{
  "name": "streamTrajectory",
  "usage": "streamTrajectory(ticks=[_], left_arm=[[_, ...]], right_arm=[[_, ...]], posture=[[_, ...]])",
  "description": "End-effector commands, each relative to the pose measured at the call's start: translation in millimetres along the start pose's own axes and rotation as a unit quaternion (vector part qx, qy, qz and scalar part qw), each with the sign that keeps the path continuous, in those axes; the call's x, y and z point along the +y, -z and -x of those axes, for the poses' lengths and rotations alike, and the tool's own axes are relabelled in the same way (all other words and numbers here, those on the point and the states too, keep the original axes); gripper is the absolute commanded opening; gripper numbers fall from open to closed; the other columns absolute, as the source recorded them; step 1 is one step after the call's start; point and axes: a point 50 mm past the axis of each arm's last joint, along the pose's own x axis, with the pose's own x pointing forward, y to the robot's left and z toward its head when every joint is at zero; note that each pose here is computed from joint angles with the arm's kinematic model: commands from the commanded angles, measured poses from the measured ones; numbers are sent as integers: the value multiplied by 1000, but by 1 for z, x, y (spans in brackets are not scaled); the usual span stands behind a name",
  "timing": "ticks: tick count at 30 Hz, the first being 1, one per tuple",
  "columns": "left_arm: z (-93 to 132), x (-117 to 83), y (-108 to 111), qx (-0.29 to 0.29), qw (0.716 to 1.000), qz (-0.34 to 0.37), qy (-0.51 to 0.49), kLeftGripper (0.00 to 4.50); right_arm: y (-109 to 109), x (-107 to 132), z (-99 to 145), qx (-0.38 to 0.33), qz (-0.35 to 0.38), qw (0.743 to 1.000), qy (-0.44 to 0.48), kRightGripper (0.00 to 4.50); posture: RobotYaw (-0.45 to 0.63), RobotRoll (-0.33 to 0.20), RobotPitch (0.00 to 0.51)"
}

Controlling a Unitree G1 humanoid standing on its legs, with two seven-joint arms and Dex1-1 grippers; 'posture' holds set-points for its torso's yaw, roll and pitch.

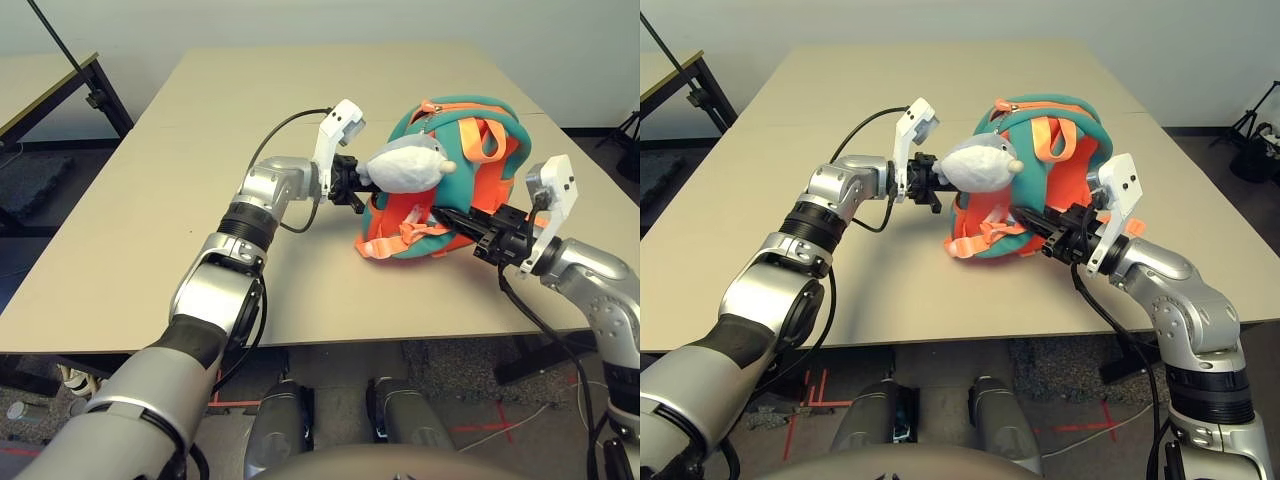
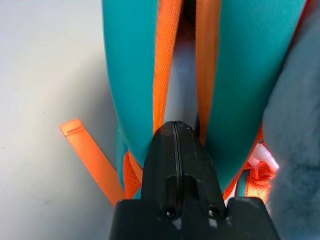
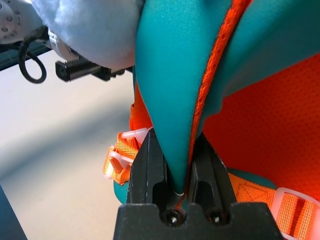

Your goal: Put the pencil case into the backpack and zip it.

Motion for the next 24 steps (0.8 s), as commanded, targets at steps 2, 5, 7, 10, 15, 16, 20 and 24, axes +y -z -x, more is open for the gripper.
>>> streamTrajectory(ticks=[2,5,7,10,15,16,20,24], left_arm=[[27,2,-25,-12,998,-58,-21,1301],[57,3,-36,-7,996,-84,-43,2418],[74,1,-44,-7,994,-94,-50,3251],[95,-5,-57,-8,992,-113,-58,4457],[110,-30,-89,-32,988,-150,-19,4500],[110,-37,-94,-37,987,-155,-6,4500],[98,-59,-103,-17,979,-199,37,4500],[84,-69,-101,0,975,-209,69,4500]], right_arm=[[2,11,-5,2,-3,999,-35,239],[3,10,-4,4,-3,999,-34,239],[3,9,-4,5,-3,999,-34,239],[3,8,-5,8,-2,999,-37,236],[3,6,-8,11,1,999,-43,236],[3,6,-9,11,1,999,-44,236],[5,6,-11,12,0,999,-46,236],[6,7,-12,10,-1,999,-48,235]], posture=[[-245,0,27],[-239,0,24],[-235,0,22],[-221,0,17],[-203,0,16],[-201,0,15],[-192,0,13],[-192,0,14]])
